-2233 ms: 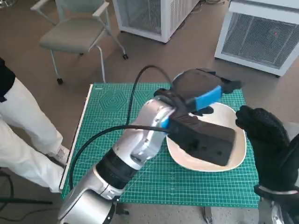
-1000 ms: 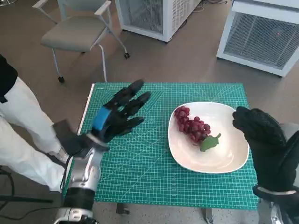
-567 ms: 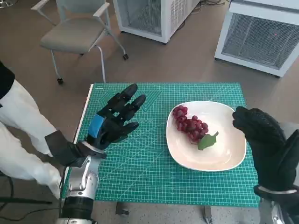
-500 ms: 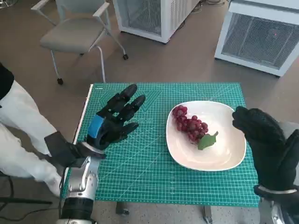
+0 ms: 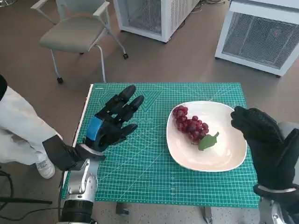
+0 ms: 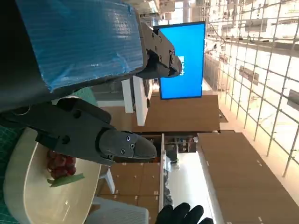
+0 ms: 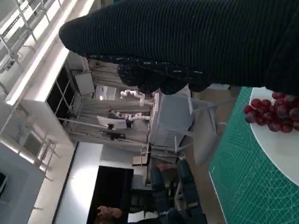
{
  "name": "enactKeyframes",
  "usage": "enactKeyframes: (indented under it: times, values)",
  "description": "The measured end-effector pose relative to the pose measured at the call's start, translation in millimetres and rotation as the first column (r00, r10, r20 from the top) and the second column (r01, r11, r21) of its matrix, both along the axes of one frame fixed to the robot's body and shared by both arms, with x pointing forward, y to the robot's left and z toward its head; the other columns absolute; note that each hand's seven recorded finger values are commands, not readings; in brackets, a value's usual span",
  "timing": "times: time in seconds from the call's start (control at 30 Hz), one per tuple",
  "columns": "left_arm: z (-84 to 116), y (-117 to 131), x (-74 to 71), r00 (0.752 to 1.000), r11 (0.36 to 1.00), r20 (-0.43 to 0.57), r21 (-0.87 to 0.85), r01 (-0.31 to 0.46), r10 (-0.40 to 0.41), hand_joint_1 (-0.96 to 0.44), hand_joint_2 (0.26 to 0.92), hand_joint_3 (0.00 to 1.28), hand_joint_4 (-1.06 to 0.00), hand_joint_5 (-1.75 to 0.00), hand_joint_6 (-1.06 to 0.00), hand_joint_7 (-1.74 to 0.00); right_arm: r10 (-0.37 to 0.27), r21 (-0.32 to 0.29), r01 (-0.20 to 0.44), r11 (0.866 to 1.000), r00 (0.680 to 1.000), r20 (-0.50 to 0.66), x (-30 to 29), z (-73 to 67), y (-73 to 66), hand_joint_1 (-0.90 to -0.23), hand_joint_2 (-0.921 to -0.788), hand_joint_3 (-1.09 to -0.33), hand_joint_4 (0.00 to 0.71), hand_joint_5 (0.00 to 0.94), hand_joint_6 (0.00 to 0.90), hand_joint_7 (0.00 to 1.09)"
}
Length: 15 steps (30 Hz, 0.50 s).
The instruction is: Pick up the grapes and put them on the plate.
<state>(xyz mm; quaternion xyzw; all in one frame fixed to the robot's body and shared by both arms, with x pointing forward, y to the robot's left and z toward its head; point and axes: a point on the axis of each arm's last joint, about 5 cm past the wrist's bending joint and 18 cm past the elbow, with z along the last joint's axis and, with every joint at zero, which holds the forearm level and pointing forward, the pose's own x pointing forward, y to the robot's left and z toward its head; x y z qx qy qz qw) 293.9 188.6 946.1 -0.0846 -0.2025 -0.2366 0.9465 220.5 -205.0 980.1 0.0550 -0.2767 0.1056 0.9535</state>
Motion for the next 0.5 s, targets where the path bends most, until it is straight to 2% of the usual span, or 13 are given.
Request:
enactKeyframes:
  times: [0.5]
  values:
    - [-0.2,1.0,-0.3,1.000,1.000,0.000,0.014,0.009,-0.009,-0.41,0.921,0.16,-0.40,-0.01,-0.42,0.00,0.011,0.002,-0.011,1.000,1.000,0.000,2.0,0.3,-0.9,-0.334,-0.921,-0.604,0.449,0.873,0.248,1.03]
